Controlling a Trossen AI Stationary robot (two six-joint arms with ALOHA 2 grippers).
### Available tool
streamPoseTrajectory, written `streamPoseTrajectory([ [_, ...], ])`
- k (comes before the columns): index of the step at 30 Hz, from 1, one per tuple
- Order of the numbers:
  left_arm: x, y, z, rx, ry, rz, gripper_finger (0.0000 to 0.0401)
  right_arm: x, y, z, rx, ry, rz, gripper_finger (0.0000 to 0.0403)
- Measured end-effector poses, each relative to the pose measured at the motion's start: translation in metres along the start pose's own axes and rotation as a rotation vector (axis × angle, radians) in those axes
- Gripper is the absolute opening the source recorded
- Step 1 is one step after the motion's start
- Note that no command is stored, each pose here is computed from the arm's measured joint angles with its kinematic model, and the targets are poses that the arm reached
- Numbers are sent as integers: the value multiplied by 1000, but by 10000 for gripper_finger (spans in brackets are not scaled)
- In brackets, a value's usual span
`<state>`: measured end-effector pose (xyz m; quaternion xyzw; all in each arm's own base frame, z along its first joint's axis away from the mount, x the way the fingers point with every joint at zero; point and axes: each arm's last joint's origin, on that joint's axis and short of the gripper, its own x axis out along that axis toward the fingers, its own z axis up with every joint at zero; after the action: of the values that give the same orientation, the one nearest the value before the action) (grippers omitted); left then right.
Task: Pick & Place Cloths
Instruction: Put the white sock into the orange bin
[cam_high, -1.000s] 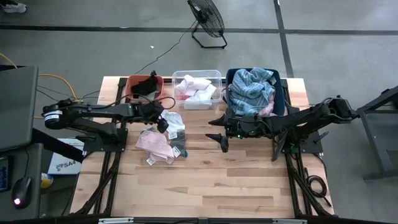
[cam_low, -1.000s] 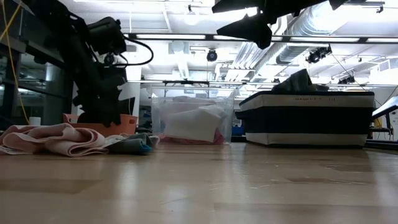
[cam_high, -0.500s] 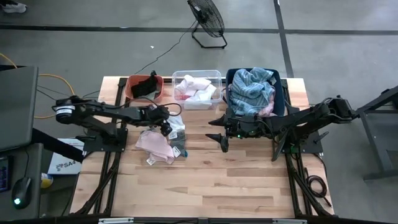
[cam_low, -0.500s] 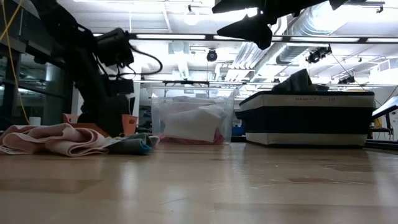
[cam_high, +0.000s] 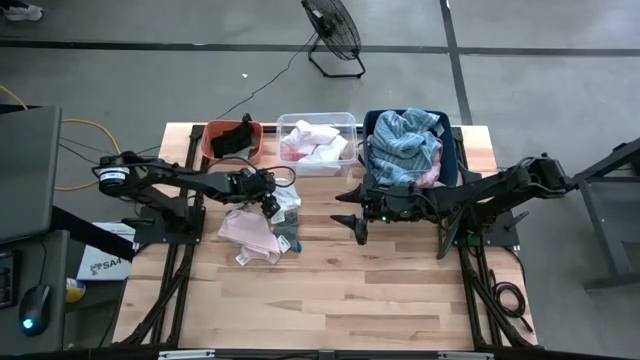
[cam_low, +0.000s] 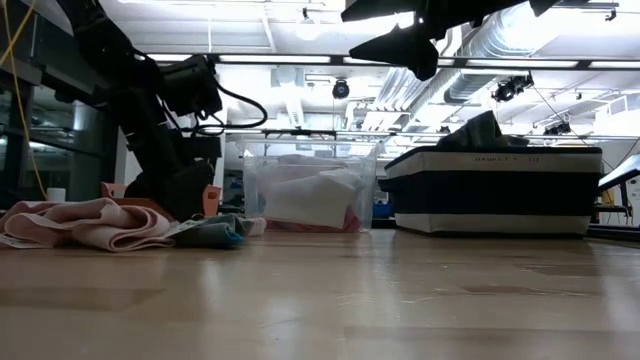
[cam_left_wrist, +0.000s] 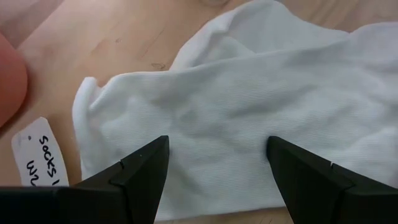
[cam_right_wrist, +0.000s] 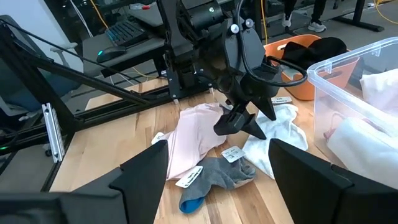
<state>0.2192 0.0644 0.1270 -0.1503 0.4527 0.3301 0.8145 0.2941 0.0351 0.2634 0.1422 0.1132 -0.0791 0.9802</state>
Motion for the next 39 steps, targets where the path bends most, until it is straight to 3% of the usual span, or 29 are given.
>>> streamPoseTrajectory([
  [7, 0, 0, -1, -1, 13, 1, 268, 0, 0, 0, 4, 0, 0, 270],
  [11, 0, 1, -3, -3, 30, 5, 241, 0, 0, 0, 4, 0, 0, 270],
  [17, 0, 3, -8, -7, 82, 31, 150, 0, 0, 0, 4, 0, 0, 270],
  [23, 0, 5, -12, 40, 118, 50, 16, 0, 0, -1, -1, 14, -1, 270],
  [31, -1, 5, -12, 66, 131, 24, 2, -1, -4, -13, -65, 135, -39, 270],
  [39, -1, 5, -13, 66, 133, 22, 1, -22, -14, -39, -31, 46, -96, 270],
])
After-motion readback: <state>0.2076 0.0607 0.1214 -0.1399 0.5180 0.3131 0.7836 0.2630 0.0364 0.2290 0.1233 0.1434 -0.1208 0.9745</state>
